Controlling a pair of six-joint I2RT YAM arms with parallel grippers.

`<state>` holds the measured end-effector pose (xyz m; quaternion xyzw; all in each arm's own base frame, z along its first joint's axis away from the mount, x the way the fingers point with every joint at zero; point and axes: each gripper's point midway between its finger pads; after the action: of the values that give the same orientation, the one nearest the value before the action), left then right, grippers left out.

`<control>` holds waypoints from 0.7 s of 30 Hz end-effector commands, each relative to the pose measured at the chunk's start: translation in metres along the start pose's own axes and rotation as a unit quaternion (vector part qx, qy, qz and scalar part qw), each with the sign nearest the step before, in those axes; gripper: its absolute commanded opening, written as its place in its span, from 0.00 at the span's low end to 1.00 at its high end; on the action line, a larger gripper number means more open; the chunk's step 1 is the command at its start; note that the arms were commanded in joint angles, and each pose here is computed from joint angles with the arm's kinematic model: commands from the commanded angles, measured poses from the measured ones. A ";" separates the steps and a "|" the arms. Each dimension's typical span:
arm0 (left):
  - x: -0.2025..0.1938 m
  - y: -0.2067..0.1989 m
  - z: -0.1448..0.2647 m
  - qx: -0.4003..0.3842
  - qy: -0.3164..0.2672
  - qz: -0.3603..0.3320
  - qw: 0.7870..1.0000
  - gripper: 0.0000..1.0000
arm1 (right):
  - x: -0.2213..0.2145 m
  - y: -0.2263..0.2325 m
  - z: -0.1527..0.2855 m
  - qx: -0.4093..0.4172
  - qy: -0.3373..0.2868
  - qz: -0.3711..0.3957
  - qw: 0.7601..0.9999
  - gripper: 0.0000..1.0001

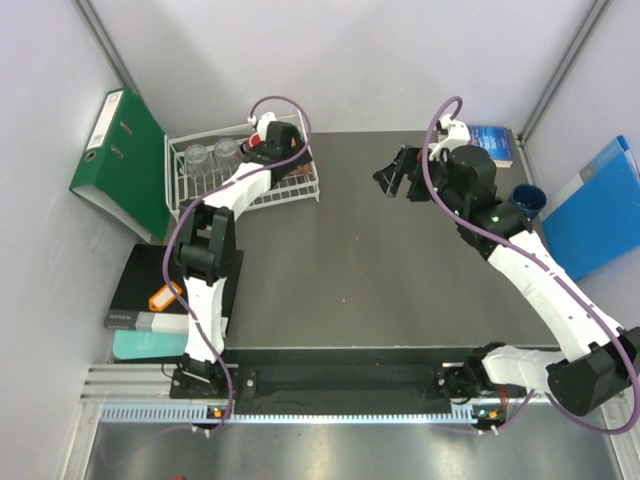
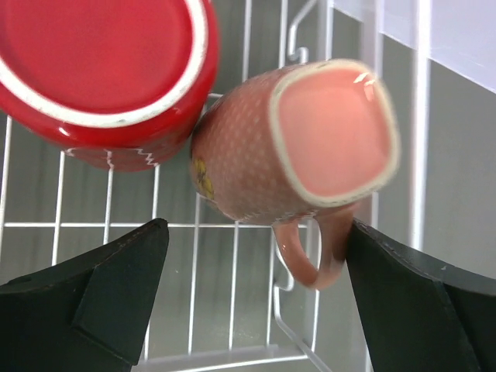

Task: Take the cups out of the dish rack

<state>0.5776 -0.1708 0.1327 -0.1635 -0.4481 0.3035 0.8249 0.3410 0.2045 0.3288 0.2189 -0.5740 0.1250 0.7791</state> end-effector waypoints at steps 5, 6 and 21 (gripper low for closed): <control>0.003 0.002 -0.008 0.011 -0.030 0.017 0.999 0.82 | 0.009 0.002 0.010 0.000 -0.025 0.011 1.000 1.00; 0.000 0.001 -0.009 0.006 -0.028 0.020 0.999 0.79 | 0.007 0.002 0.009 0.000 -0.023 0.011 1.000 1.00; -0.013 -0.002 0.019 -0.026 0.014 0.020 0.999 0.00 | 0.000 0.002 0.001 0.001 -0.017 0.005 1.000 0.99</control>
<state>0.5711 -0.1764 0.1108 -0.1752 -0.4429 0.3126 0.8218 0.3387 0.2022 0.3167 0.2119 -0.5682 0.1272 0.7849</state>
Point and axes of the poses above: each gripper's point midway between its finger pads, its own z axis back along the fingers, its own y axis along the line the jaws close on, x = y × z, and after that the axes turned 15 degrees about z, right-handed
